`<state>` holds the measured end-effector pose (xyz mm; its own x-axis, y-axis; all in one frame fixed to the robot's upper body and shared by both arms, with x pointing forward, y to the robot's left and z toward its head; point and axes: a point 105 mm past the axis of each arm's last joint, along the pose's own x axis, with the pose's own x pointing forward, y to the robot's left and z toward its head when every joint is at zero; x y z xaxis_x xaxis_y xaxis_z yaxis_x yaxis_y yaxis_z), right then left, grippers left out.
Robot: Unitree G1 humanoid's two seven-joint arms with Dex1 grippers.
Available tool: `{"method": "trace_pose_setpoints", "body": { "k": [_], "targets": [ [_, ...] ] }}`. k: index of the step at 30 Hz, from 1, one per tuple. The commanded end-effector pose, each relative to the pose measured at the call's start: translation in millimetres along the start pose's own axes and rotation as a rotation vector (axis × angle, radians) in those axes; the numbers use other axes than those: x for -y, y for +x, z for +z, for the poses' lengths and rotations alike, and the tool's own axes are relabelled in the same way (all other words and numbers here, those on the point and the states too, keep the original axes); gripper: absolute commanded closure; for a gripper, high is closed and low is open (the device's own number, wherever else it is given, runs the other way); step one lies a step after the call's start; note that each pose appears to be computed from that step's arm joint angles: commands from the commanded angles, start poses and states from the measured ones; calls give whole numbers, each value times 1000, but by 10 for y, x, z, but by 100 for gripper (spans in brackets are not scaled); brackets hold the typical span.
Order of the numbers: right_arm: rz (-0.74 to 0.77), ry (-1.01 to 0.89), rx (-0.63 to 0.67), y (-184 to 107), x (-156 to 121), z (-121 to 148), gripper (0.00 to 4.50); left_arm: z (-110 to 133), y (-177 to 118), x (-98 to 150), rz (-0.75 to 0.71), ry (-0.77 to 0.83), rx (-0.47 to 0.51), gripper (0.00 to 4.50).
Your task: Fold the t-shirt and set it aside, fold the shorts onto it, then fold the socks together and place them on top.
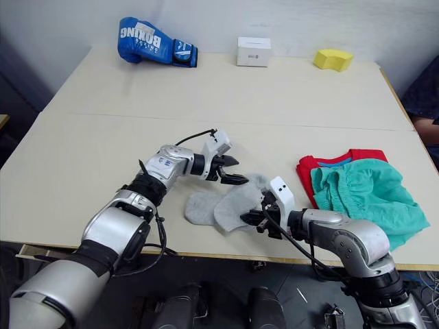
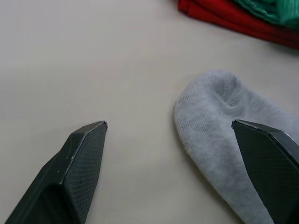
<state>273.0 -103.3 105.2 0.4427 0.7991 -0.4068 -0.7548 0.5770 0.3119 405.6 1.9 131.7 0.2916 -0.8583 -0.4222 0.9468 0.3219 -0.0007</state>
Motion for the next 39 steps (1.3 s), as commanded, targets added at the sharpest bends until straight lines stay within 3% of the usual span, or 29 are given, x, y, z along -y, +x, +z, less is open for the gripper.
{"method": "trace_pose_setpoints", "body": {
  "k": [1,5,11,16,19,24,32,39],
  "targets": [
    [13,-28,32,-9,-76,46,448,58,113,49,0,39,0,0],
    [9,-29,33,-1,-90,27,450,49,242,133,-7,27,25,88],
    [0,-28,38,-5,-82,23,450,18,288,178,-19,20,35,280],
    [-10,-30,39,-29,-49,33,450,117,230,161,-24,2,111,436],
    [-19,-38,41,-52,-18,61,450,148,164,122,-17,-4,143,448],
    [-14,-73,26,-270,102,228,450,313,-185,-18,17,38,232,448],
    [68,-92,-21,-465,251,514,450,222,-867,211,55,52,308,448],
    [145,-82,-71,-451,306,609,450,89,-1193,486,203,-21,371,448]
  ]
}}
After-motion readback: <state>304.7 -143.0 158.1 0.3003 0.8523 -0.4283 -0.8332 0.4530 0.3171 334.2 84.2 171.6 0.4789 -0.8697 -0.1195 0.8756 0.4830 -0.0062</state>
